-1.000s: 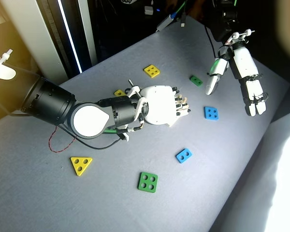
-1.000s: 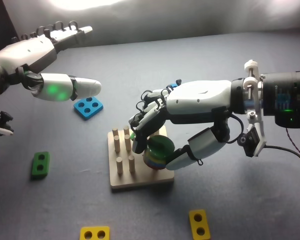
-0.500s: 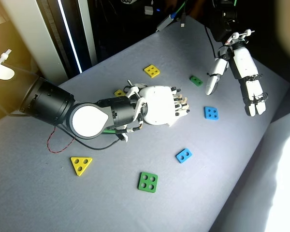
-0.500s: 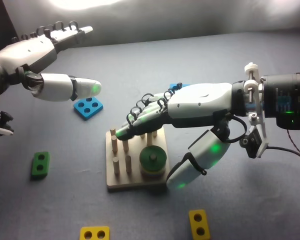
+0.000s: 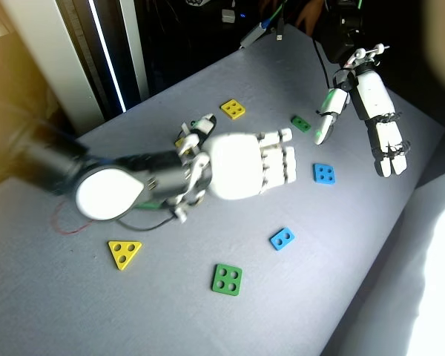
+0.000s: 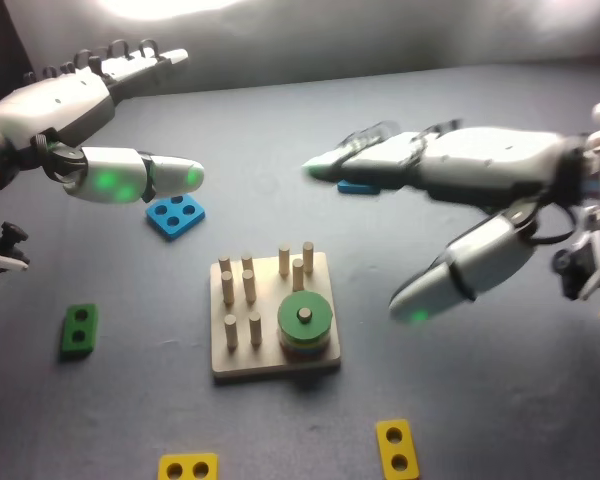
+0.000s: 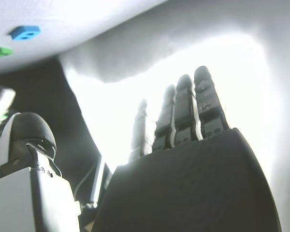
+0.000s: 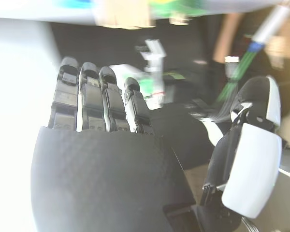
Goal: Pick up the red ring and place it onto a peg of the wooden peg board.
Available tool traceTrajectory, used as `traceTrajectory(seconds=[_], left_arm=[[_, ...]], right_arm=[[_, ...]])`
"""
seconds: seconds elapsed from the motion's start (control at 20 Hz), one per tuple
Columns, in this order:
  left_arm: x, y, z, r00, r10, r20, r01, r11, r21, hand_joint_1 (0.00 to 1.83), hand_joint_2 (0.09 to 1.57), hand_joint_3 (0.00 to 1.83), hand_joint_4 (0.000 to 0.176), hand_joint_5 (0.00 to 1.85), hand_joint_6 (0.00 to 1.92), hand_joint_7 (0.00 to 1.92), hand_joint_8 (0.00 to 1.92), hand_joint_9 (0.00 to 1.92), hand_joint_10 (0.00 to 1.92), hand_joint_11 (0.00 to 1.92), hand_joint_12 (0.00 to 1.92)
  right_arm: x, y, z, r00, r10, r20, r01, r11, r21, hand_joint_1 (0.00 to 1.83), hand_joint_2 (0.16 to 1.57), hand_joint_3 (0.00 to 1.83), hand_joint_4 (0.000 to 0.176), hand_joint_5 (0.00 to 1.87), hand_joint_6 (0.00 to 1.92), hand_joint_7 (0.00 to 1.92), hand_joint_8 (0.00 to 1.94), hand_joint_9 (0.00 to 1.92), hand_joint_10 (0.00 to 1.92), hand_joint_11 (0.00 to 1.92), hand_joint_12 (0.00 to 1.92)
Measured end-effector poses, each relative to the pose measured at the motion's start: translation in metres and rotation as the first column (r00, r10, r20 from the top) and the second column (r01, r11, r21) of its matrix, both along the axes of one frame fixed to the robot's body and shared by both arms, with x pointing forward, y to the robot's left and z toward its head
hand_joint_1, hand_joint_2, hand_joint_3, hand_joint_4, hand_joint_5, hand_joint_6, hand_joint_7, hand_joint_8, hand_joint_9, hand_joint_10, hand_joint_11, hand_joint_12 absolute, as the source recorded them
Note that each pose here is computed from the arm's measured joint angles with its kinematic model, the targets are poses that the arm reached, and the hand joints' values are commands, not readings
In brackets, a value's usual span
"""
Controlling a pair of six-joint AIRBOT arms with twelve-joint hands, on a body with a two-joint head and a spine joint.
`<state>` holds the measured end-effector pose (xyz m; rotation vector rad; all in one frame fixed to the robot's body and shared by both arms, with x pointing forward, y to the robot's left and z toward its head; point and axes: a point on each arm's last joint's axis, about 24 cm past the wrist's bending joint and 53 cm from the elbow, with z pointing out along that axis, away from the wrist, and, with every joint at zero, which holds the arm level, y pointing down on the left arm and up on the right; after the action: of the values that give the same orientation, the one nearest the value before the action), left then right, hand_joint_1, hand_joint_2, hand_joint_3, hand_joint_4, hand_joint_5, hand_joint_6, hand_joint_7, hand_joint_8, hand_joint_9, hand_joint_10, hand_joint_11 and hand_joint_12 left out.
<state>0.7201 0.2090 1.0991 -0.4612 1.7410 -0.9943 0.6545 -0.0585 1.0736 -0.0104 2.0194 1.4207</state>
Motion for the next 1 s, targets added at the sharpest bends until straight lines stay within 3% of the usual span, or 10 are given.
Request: traceTrajectory(seconds=[0.2, 0.25, 0.35, 0.5, 0.55, 0.65, 0.75, 0.8, 0.9, 1.0], left_arm=[[-0.011, -0.011, 0.007, 0.9990, -0.039, 0.022, 0.039, 0.9992, -0.007, 0.46, 1.00, 0.00, 0.176, 0.07, 0.00, 0.00, 0.00, 0.00, 0.00, 0.00, 0.00], [-0.015, -0.011, 0.012, 0.9983, -0.046, 0.037, 0.046, 0.9989, -0.008, 0.46, 1.01, 0.00, 0.176, 0.07, 0.00, 0.00, 0.00, 0.00, 0.00, 0.00, 0.00], [-0.019, -0.010, 0.020, 0.9966, -0.053, 0.063, 0.054, 0.9985, -0.010, 0.45, 1.01, 0.00, 0.176, 0.07, 0.00, 0.00, 0.00, 0.00, 0.00, 0.00, 0.00], [-0.028, -0.008, 0.029, 0.9946, -0.058, 0.086, 0.061, 0.9973, -0.041, 0.49, 0.99, 0.00, 0.155, 0.10, 0.01, 0.02, 0.01, 0.00, 0.00, 0.00, 0.00], [-0.032, -0.009, 0.029, 0.9943, -0.063, 0.086, 0.067, 0.9968, -0.044, 0.52, 1.00, 0.00, 0.148, 0.10, 0.01, 0.00, 0.00, 0.00, 0.00, 0.00, 0.00], [-0.042, -0.009, 0.036, 0.9912, -0.076, 0.109, 0.082, 0.9953, -0.052, 0.52, 1.01, 0.00, 0.159, 0.11, 0.01, 0.00, 0.00, 0.00, 0.00, 0.00, 0.00], [-0.049, -0.005, 0.047, 0.9877, -0.077, 0.136, 0.086, 0.9945, -0.060, 0.50, 1.01, 0.00, 0.139, 0.08, 0.00, 0.00, 0.00, 0.00, 0.00, 0.00, 0.00], [-0.052, -0.002, 0.054, 0.9848, -0.075, 0.157, 0.086, 0.9940, -0.067, 0.53, 1.03, 0.01, 0.155, 0.07, 0.00, 0.00, 0.00, 0.00, 0.00, 0.00, 0.00], [-0.059, -0.001, 0.067, 0.9783, -0.075, 0.193, 0.095, 0.9908, -0.096, 0.61, 1.02, 0.00, 0.176, 0.06, 0.00, 0.00, 0.00, 0.00, 0.00, 0.00, 0.00], [-0.066, -0.005, 0.077, 0.9719, -0.089, 0.218, 0.114, 0.9874, -0.109, 0.60, 1.02, 0.00, 0.172, 0.06, 0.00, 0.00, 0.00, 0.00, 0.00, 0.00, 0.00]], right_arm=[[0.002, -0.017, 0.009, 0.997, -0.077, 0.000, 0.077, 0.995, 0.065, 0.42, 0.89, 0.04, 0.098, 0.00, 0.00, 0.00, 0.00, 0.00, 0.00, 0.00, 0.00], [0.001, -0.021, 0.015, 0.996, -0.088, 0.011, 0.086, 0.992, 0.089, 0.38, 0.89, 0.04, 0.061, 0.00, 0.00, 0.00, 0.00, 0.00, 0.00, 0.00, 0.00], [0.007, -0.039, 0.033, 0.990, -0.135, 0.044, 0.129, 0.984, 0.124, 0.38, 0.87, 0.03, 0.069, 0.00, 0.00, 0.00, 0.00, 0.00, 0.00, 0.00, 0.00], [0.016, -0.063, 0.046, 0.976, -0.210, 0.051, 0.199, 0.965, 0.169, 0.28, 0.93, 0.05, 0.033, 0.00, 0.00, 0.00, 0.00, 0.00, 0.00, 0.00, 0.00], [0.014, -0.068, 0.049, 0.973, -0.222, 0.062, 0.209, 0.962, 0.174, 0.29, 0.97, 0.03, 0.070, 0.04, 0.00, 0.02, 0.00, 0.00, 0.00, 0.00, 0.00], [0.008, -0.073, 0.059, 0.968, -0.238, 0.075, 0.217, 0.952, 0.216, 0.32, 0.92, 0.00, 0.099, 0.01, 0.00, 0.06, 0.01, 0.00, 0.00, 0.00, 0.00], [0.005, -0.082, 0.074, 0.961, -0.257, 0.103, 0.225, 0.941, 0.252, 0.38, 0.88, 0.00, 0.083, 0.01, 0.00, 0.10, 0.02, 0.02, 0.01, 0.01, 0.00], [0.006, -0.088, 0.084, 0.954, -0.273, 0.123, 0.232, 0.935, 0.269, 0.31, 0.94, 0.00, 0.049, 0.03, 0.00, 0.15, 0.00, 0.06, 0.01, 0.00, 0.22], [0.005, -0.101, 0.108, 0.938, -0.303, 0.170, 0.241, 0.919, 0.312, 0.31, 0.97, 0.01, 0.077, 0.07, 0.00, 0.15, 0.00, 0.05, 0.00, 0.00, 0.21], [-0.001, -0.105, 0.122, 0.930, -0.307, 0.202, 0.229, 0.914, 0.336, 0.34, 1.02, 0.03, 0.064, 0.05, 0.00, 0.14, 0.00, 0.05, 0.00, 0.00, 0.04]])
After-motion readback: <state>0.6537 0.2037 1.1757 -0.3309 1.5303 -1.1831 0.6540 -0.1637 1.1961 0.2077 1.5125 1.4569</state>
